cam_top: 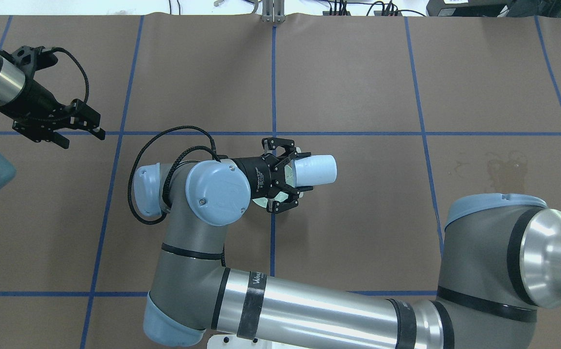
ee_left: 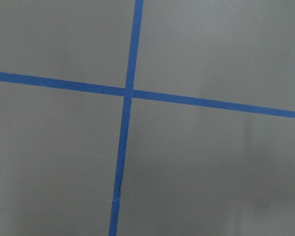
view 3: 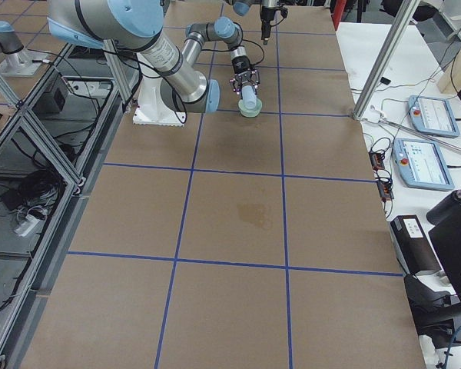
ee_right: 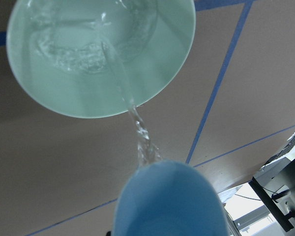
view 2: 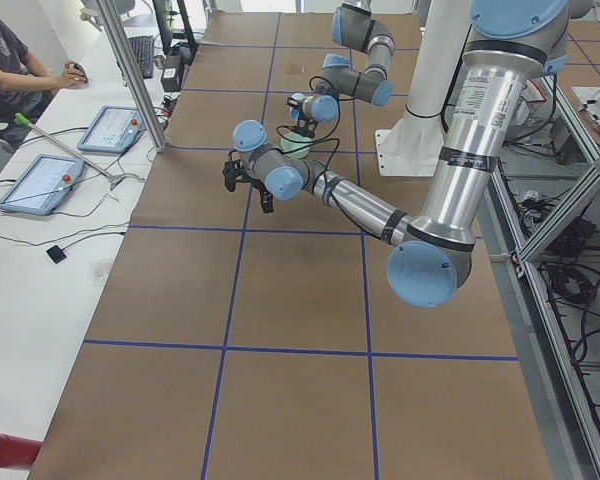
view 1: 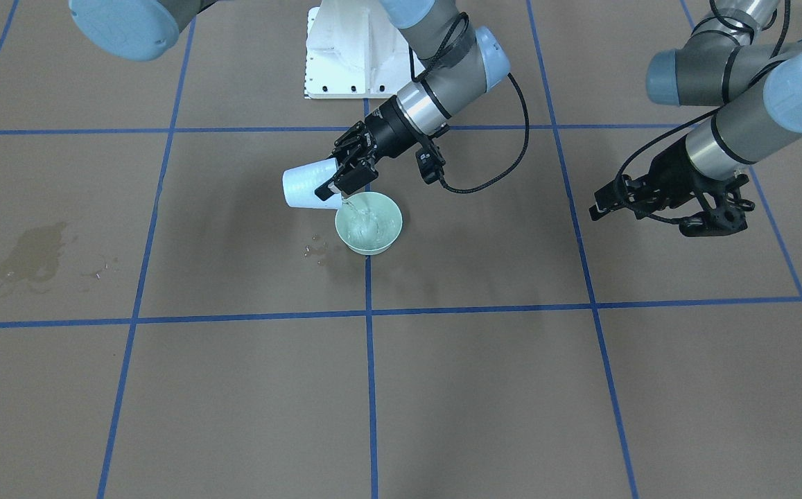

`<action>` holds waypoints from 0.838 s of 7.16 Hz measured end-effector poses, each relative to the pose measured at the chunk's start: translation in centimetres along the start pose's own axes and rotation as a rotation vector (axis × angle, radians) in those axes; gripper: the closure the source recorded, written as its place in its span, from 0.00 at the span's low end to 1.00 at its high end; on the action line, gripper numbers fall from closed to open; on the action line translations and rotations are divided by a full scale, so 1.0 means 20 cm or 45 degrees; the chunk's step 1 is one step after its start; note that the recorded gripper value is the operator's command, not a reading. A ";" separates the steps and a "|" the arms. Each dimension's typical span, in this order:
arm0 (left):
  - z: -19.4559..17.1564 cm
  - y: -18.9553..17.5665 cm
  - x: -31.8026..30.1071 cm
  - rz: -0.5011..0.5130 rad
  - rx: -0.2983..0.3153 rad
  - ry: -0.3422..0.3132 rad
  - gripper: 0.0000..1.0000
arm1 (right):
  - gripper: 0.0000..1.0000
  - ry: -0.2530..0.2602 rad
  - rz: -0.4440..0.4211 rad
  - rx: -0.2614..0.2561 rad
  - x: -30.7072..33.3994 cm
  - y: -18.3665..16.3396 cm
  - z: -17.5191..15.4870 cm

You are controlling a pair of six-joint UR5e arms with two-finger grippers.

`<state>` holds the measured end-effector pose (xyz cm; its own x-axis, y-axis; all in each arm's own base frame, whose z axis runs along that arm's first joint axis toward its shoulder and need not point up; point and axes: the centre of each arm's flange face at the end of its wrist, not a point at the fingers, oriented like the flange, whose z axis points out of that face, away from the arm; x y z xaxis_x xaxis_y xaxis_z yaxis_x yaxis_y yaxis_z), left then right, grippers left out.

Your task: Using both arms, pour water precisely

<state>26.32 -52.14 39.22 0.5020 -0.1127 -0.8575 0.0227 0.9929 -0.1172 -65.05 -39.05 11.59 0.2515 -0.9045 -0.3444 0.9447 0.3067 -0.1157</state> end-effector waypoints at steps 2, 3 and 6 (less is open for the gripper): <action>0.00 0.00 0.00 0.000 0.000 0.000 0.08 | 1.00 0.021 -0.005 -0.042 0.00 0.02 0.00; 0.00 0.00 0.00 0.000 0.000 0.000 0.08 | 1.00 0.023 0.058 -0.032 0.00 0.02 0.00; 0.00 0.00 0.00 0.002 0.001 0.002 0.08 | 1.00 -0.070 0.353 0.165 0.08 0.11 -0.03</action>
<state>26.33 -52.16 39.13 0.5009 -0.1109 -0.8584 0.0226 0.9931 -0.1152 -62.61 -39.68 10.16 0.5109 -0.8074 -0.2951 0.8567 0.5068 0.0964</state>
